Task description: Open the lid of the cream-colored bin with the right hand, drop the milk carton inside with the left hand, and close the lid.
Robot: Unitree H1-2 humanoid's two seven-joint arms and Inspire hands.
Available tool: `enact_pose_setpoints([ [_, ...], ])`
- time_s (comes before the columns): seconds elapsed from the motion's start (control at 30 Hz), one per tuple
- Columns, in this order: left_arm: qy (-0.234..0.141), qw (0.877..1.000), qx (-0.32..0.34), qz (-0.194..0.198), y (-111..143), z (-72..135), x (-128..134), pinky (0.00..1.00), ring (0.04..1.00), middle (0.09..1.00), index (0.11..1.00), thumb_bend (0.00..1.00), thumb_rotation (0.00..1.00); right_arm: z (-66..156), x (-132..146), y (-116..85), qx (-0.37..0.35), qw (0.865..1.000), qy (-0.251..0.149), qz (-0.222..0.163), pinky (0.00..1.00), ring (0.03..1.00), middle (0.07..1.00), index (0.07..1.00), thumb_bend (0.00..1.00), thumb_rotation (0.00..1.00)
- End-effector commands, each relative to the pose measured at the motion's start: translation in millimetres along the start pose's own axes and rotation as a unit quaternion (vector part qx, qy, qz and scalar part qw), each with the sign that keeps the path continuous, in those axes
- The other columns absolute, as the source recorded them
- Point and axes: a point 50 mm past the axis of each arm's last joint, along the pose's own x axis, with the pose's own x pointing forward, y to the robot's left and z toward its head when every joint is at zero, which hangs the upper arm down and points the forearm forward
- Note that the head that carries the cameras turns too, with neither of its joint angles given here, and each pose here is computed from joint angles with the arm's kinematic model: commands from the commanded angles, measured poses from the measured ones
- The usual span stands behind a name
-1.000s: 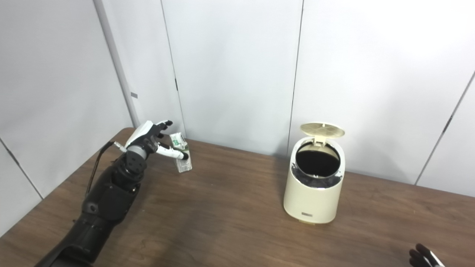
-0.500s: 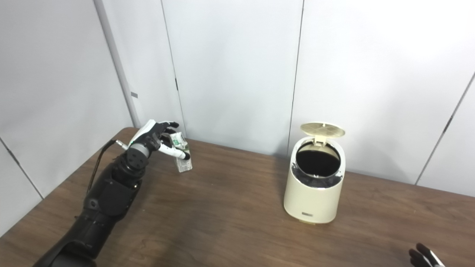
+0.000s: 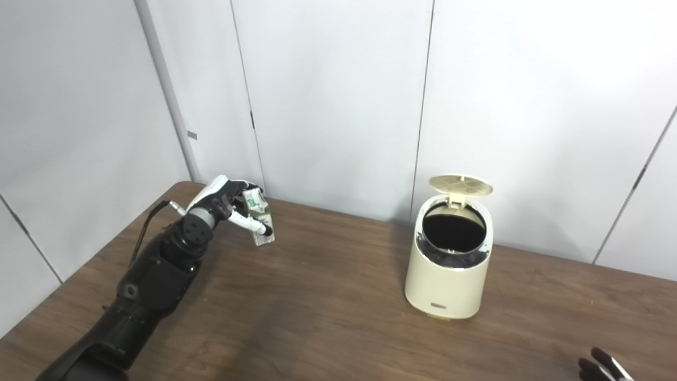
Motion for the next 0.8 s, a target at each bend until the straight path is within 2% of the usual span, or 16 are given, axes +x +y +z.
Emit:
enact_pose_setpoints([
  [0.0,-0.025,0.999,0.007,0.042,31.8,15.8,3.9,0.67,0.746,0.793,0.787,0.85,0.05,10.3,3.6,-2.7,-0.004,1.0,-0.023,-0.003,0.76,0.842,0.832,0.868,0.87,1.0],
  [0.43,-0.025,0.998,-0.007,0.06,34.7,12.6,6.0,0.65,0.726,0.774,0.777,0.82,0.04,9.4,4.1,-3.9,-0.006,1.0,-0.024,-0.002,0.75,0.833,0.825,0.872,0.86,1.0],
  [0.57,-0.03,0.997,-0.024,0.072,34.0,13.5,7.3,0.61,0.702,0.754,0.759,0.81,0.02,9.4,5.2,-4.5,-0.004,1.0,-0.027,-0.003,0.74,0.826,0.819,0.866,0.86,1.0],
  [0.7,-0.035,0.995,-0.038,0.089,31.2,15.1,9.0,0.51,0.62,0.679,0.7,0.79,0.01,9.8,6.1,-4.4,-0.005,1.0,-0.029,-0.002,0.74,0.827,0.82,0.865,0.86,1.0],
  [0.77,-0.039,0.993,-0.043,0.099,29.2,16.1,10.5,0.49,0.59,0.644,0.678,0.78,0.0,10.0,6.3,-4.7,-0.006,1.0,-0.03,-0.003,0.73,0.824,0.818,0.86,0.86,1.0],
])
